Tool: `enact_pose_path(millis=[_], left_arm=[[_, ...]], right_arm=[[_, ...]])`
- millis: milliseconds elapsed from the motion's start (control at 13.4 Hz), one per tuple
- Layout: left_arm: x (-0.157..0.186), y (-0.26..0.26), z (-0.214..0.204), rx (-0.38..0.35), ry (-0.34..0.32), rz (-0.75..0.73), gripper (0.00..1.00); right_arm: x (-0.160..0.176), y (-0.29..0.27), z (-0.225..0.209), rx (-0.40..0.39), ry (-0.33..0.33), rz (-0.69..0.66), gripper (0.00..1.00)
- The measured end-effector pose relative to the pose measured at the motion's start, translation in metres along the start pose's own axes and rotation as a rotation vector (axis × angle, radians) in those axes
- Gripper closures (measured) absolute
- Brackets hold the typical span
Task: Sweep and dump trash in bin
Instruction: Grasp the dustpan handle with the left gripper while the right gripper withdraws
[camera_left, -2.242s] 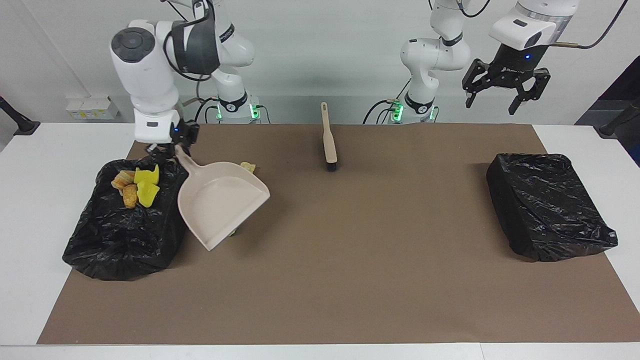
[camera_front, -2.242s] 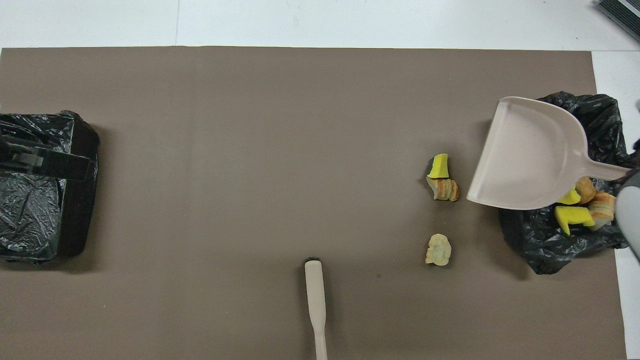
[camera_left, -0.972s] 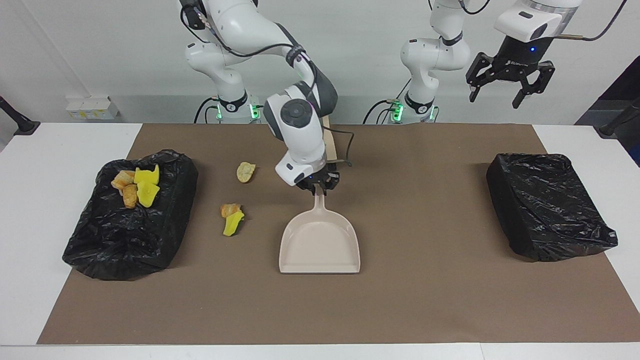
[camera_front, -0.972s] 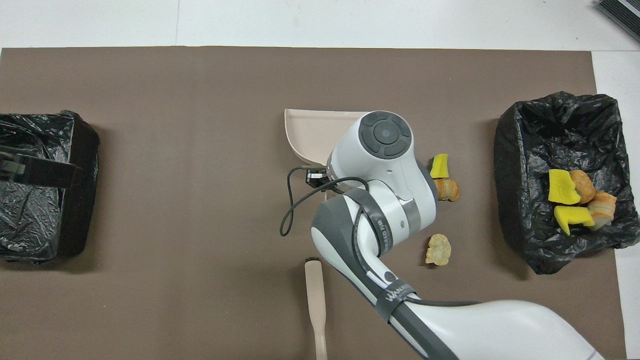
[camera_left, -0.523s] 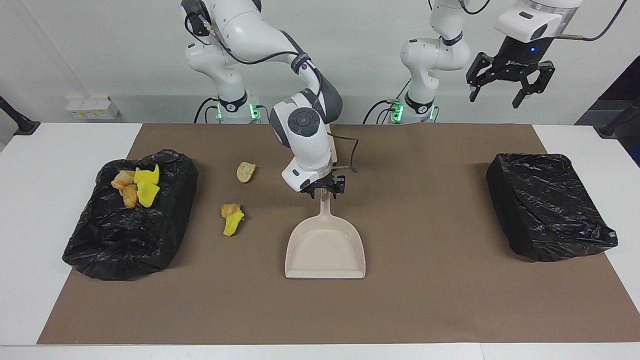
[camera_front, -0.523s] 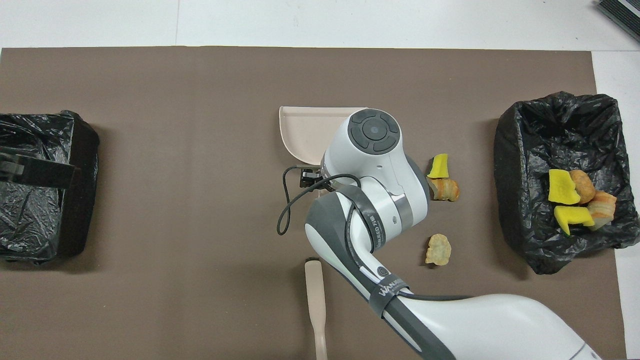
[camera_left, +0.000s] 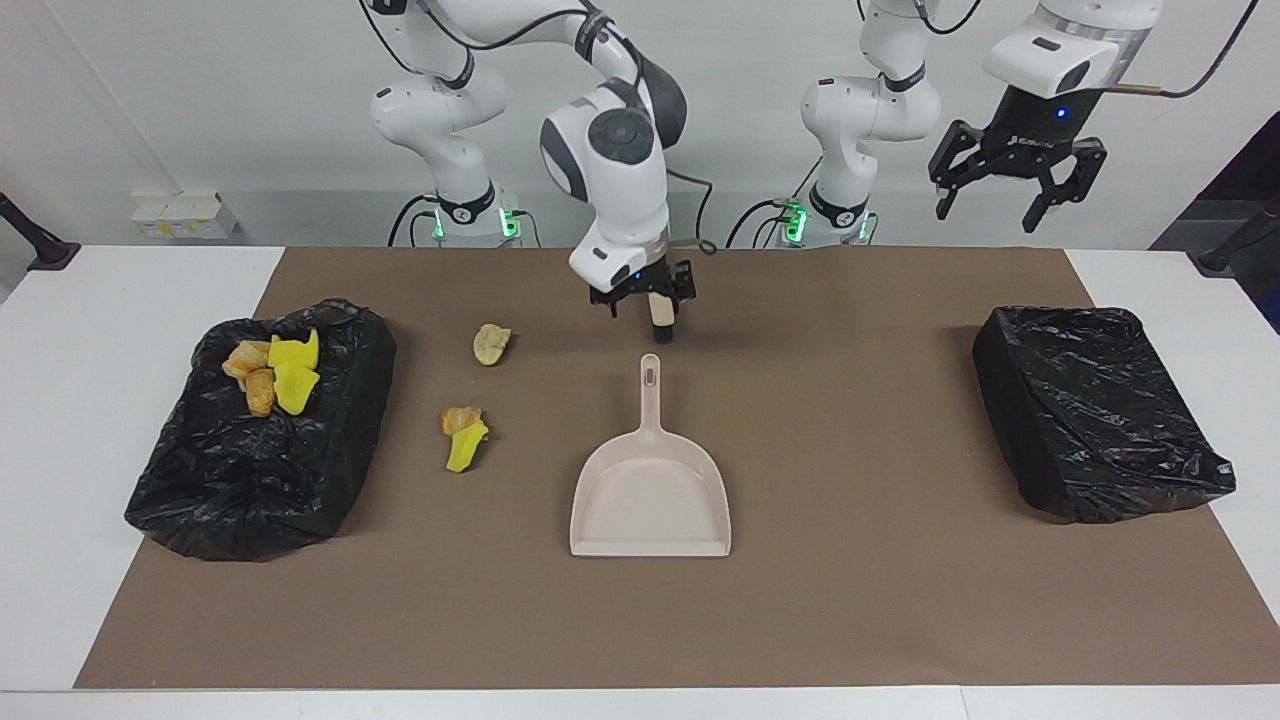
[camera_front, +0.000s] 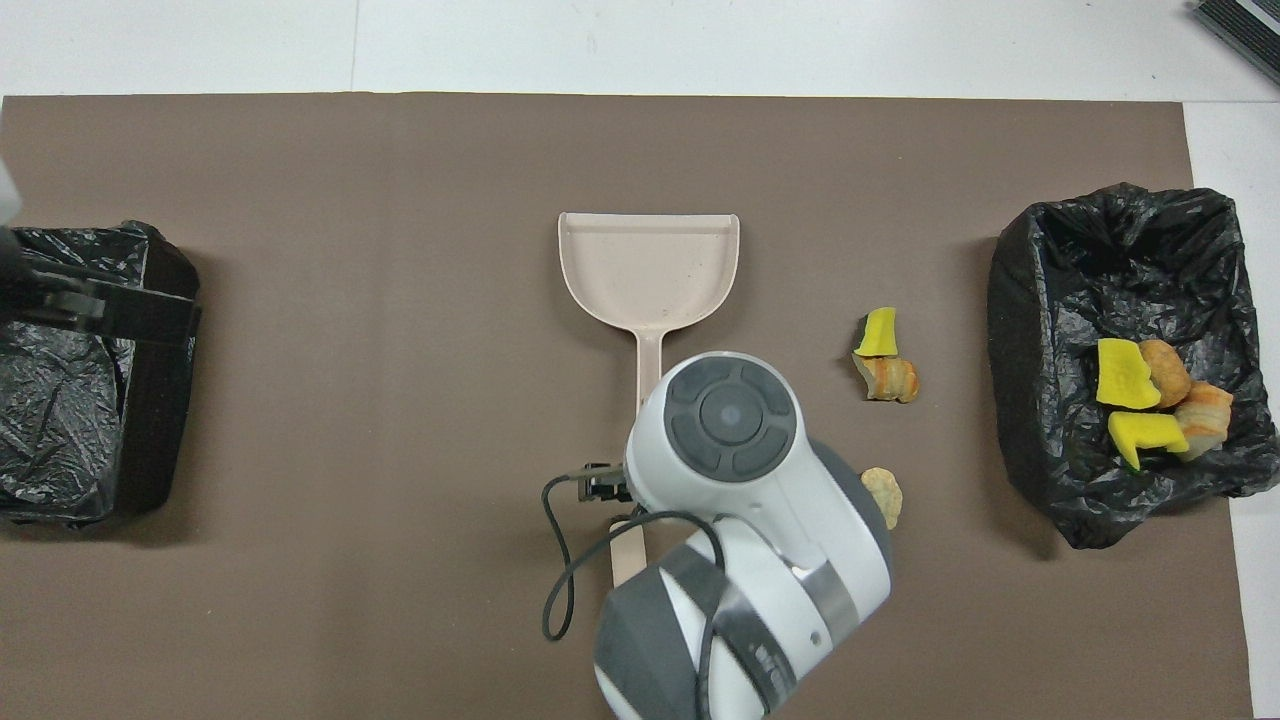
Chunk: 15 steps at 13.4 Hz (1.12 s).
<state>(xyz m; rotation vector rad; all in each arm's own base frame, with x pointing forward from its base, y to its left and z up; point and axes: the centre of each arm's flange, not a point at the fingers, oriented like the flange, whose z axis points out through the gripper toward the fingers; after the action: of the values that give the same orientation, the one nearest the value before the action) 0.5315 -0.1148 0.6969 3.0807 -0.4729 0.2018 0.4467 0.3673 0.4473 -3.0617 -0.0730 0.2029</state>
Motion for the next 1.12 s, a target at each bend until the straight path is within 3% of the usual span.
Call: enact_pose_path(millis=[224,598,822,1121], left_arm=[[0.026,0.042,0.044,-0.012,0.001,0.041,0.0],[0.055,0.153,0.146,-0.042,0.015,0.027,0.0],[0.051,0.215,0.195,-0.047,-0.005,0.022,0.0],[0.047,0.292,0.258,-0.05,0.008,-0.016,0.0]], right_arm=[[-0.061,-0.017,0.019,-0.023,-0.034,-0.059,0.0],[-0.146,-0.008,0.055,-0.028,-0.024,-0.074,0.0],[-0.176,-0.005,0.07,0.016,-0.012,-0.079,0.0],[-0.196,-0.011,0.113,0.006,-0.004,-0.075,0.02]])
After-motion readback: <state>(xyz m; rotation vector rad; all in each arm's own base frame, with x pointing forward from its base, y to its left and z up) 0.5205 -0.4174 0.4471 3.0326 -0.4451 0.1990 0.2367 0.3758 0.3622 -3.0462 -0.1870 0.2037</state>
